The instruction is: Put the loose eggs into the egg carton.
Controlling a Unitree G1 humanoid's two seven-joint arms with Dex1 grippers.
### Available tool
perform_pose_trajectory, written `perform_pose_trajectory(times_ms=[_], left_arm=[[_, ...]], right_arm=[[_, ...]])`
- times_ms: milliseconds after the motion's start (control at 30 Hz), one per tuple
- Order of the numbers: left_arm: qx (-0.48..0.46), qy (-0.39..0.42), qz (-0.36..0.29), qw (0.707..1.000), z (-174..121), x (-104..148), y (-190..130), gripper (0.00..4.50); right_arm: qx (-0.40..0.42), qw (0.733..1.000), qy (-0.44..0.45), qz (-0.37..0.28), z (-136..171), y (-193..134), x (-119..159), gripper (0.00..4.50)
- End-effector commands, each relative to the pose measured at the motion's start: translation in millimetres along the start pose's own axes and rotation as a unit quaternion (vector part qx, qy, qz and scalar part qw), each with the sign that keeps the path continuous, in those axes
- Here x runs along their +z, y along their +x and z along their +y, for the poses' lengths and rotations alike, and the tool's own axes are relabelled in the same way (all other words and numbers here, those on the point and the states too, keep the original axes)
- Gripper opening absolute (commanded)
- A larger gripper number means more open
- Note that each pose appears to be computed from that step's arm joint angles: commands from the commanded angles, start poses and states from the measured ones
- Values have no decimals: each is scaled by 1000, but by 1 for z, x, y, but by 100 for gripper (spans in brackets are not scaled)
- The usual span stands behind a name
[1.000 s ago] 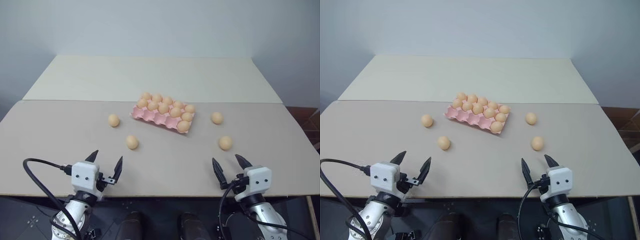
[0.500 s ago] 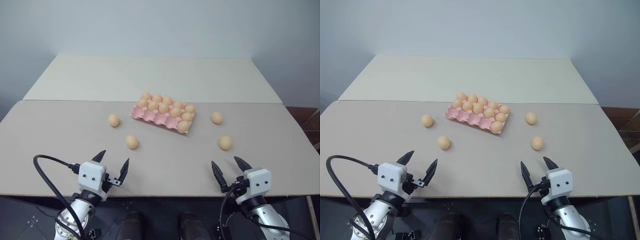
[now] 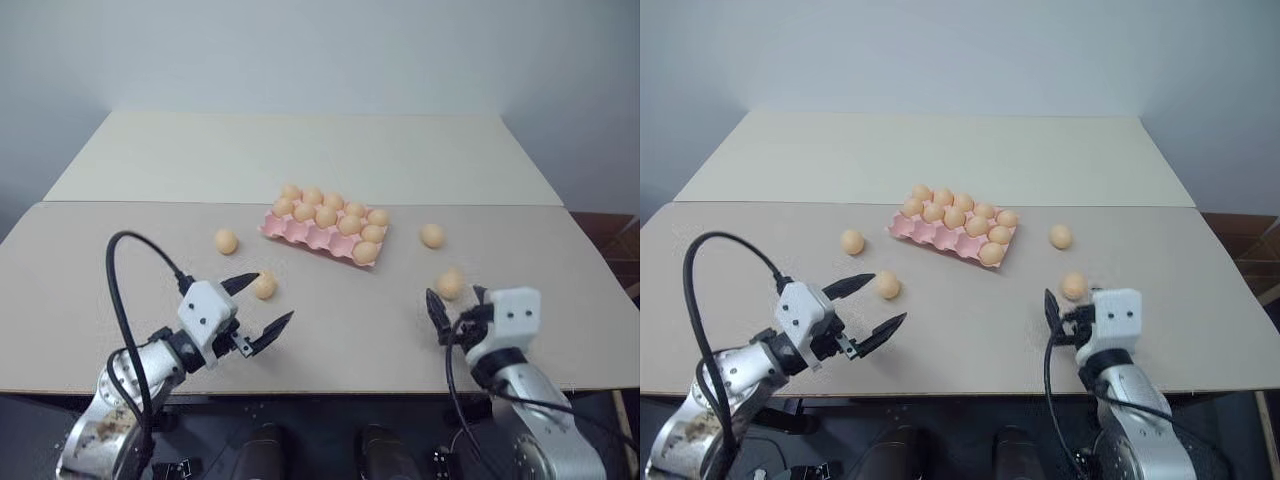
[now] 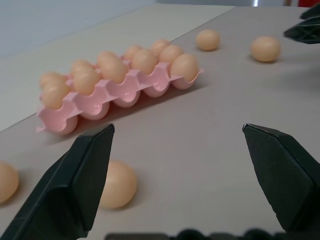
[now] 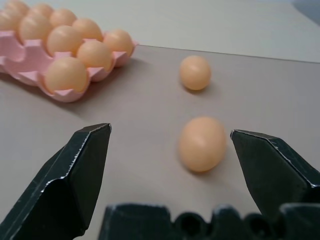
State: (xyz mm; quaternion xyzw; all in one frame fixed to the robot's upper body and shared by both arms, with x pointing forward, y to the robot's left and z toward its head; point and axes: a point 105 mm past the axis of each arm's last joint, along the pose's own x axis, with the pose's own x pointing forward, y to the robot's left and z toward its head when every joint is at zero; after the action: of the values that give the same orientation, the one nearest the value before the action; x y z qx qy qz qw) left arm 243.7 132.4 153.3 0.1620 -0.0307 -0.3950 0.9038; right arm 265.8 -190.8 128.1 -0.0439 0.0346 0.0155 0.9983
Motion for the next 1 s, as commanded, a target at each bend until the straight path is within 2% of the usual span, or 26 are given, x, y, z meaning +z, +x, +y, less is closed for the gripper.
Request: perform_pose_trajectory(times_ms=[33,167,400,900,1000], left_arm=[[-44,3,-8,999,-7,7,3,446],[-65,12,-21,998,-12,12,14,446],[-65,15,-24,998,-14,12,18,446],[-64,18,-28,997,-15,13,19,446],[-87,6,-35,996,-20,14,17,446]], right_arm=[[-35,999,-14,18,-6,6,9,450],[-28,998,5,62,-7,24,9,450],[-30,993,5,116,-10,35,0,450],[-37,990,-8,137,-19,52,-14,450],[-42,990,-5,136,-21,54,-15,450]])
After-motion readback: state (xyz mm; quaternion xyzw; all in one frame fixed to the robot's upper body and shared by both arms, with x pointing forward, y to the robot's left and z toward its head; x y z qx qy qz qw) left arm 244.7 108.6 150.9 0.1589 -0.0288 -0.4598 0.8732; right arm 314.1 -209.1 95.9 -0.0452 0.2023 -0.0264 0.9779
